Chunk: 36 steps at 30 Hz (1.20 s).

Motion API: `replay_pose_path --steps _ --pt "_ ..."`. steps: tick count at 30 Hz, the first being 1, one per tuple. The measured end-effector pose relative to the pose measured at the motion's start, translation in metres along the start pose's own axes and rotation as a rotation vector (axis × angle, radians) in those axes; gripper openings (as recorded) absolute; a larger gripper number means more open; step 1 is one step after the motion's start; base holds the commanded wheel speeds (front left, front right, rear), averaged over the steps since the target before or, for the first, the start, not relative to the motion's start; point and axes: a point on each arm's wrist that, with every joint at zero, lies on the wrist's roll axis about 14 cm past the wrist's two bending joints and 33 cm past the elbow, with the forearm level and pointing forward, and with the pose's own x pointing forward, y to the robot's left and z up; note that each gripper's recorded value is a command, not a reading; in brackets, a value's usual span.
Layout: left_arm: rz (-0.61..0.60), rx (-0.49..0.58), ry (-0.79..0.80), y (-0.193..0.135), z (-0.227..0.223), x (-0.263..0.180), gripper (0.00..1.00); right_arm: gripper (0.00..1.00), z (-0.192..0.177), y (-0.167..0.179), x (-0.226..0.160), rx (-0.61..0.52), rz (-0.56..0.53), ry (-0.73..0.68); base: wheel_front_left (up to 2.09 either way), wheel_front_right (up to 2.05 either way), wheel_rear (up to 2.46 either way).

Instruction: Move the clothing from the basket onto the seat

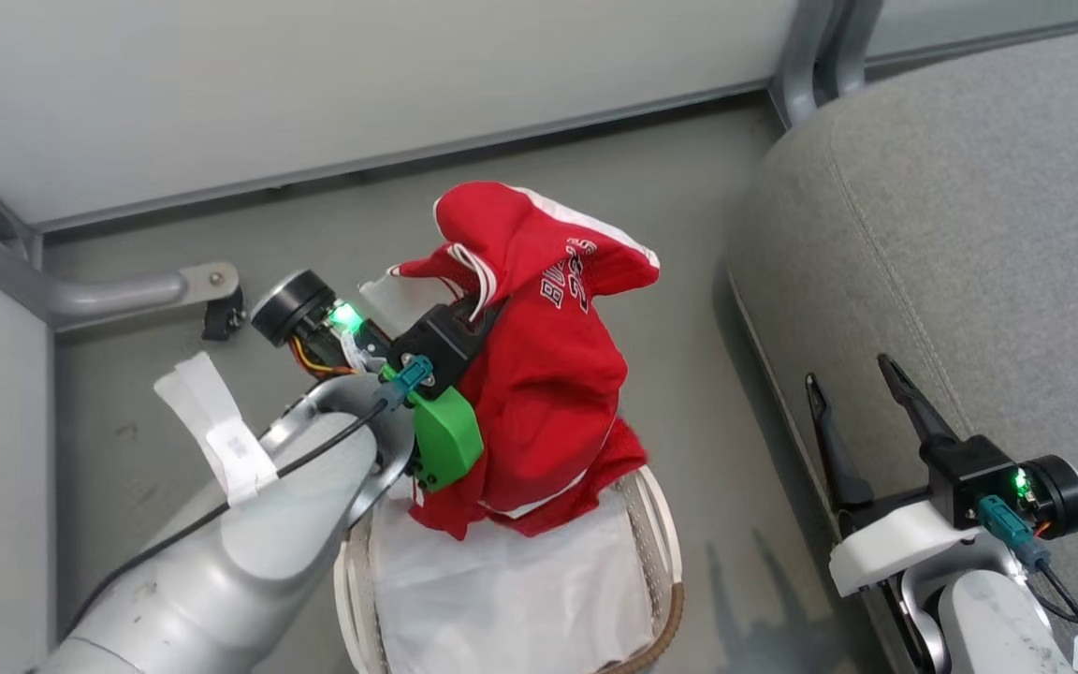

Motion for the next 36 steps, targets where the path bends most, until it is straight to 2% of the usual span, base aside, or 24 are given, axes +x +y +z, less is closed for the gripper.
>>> replay_pose_path --steps 9,16,22,32,36 --pt "0.09 0.219 -0.083 0.049 0.097 -0.032 0.0 1.0 0.043 0.035 -0.009 -0.006 0.101 -0.118 0.0 0.0 0.0" --pt "0.148 0.31 -0.144 0.071 0.155 -0.045 0.0 1.0 0.069 0.058 -0.009 -0.015 0.17 -0.192 0.0 0.0 0.0" --pt "0.184 0.358 -0.151 0.087 0.181 -0.046 0.0 1.0 0.091 0.088 -0.004 0.005 0.262 -0.25 0.0 0.0 0.0" --pt "0.161 0.404 -0.164 0.074 0.21 -0.032 0.0 1.0 0.148 0.169 -0.002 0.077 0.533 -0.389 0.0 0.0 0.0" --pt "0.138 0.403 -0.175 0.061 0.216 -0.027 0.0 1.0 0.154 0.186 0.003 0.091 0.59 -0.386 0.0 0.0 0.0"
